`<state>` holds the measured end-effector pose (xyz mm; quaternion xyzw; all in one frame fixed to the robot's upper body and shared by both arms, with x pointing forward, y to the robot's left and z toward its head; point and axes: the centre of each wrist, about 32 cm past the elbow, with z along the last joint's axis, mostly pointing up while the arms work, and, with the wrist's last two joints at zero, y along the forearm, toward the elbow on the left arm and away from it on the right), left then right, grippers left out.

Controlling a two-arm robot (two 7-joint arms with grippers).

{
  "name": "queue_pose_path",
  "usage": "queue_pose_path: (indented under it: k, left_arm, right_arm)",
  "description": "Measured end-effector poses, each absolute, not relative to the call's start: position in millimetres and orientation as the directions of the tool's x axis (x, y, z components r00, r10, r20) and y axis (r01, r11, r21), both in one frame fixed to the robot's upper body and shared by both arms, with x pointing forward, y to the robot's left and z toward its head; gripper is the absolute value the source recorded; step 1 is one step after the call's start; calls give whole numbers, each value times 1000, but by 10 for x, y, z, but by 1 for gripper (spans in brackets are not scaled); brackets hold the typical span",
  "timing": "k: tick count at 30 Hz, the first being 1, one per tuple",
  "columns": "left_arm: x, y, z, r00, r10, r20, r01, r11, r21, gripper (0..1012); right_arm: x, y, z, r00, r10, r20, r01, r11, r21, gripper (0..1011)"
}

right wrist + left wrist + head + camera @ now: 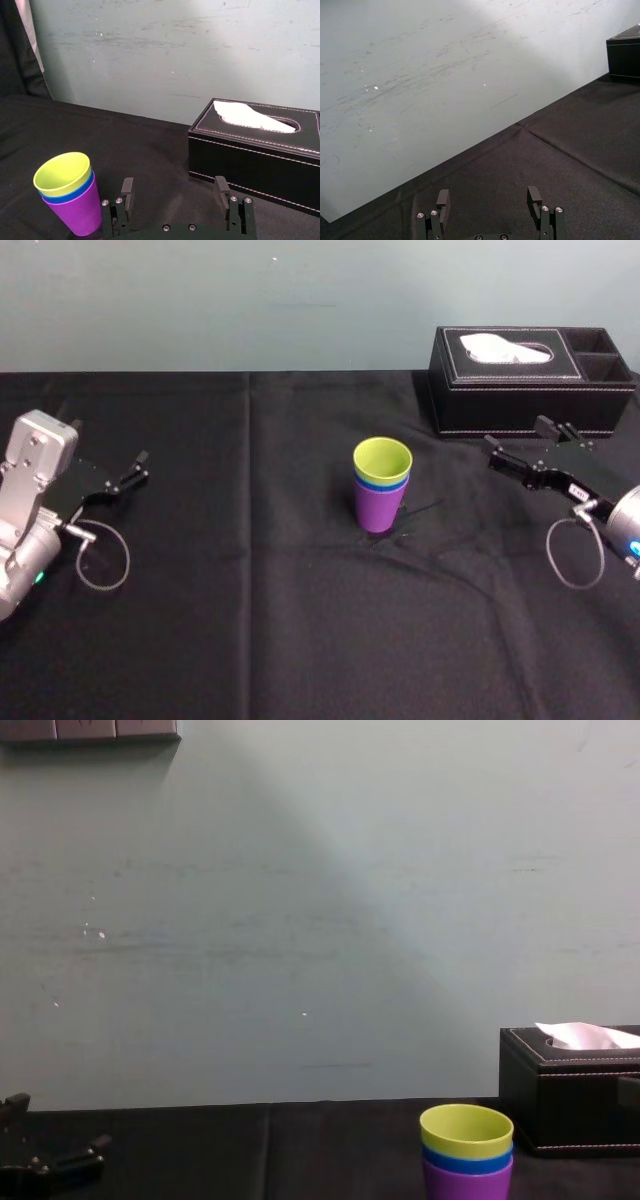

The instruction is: Stack the three plastic cups sequentially using one hand.

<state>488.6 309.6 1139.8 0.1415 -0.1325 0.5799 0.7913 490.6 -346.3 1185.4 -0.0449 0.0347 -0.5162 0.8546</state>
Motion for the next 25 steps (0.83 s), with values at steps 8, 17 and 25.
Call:
queue_pose_path:
  k: [8,17,25]
  left_arm:
    - [4886,3097,11398,292,880,374,-955,287,70,1012]
    - [4886,3096,11398,292,880,374,-955,287,70,1011]
    - [4886,3097,11398,292,880,374,-955,287,70,1011]
  right_arm:
    - [4905,-3455,11864,468,-884,-11,878,466,-112,1002]
    - [4906,-3449,11871,470,-882,-10,877,468,-110,1003]
    - [4907,-3448,11875,471,-882,-9,876,469,-110,1002]
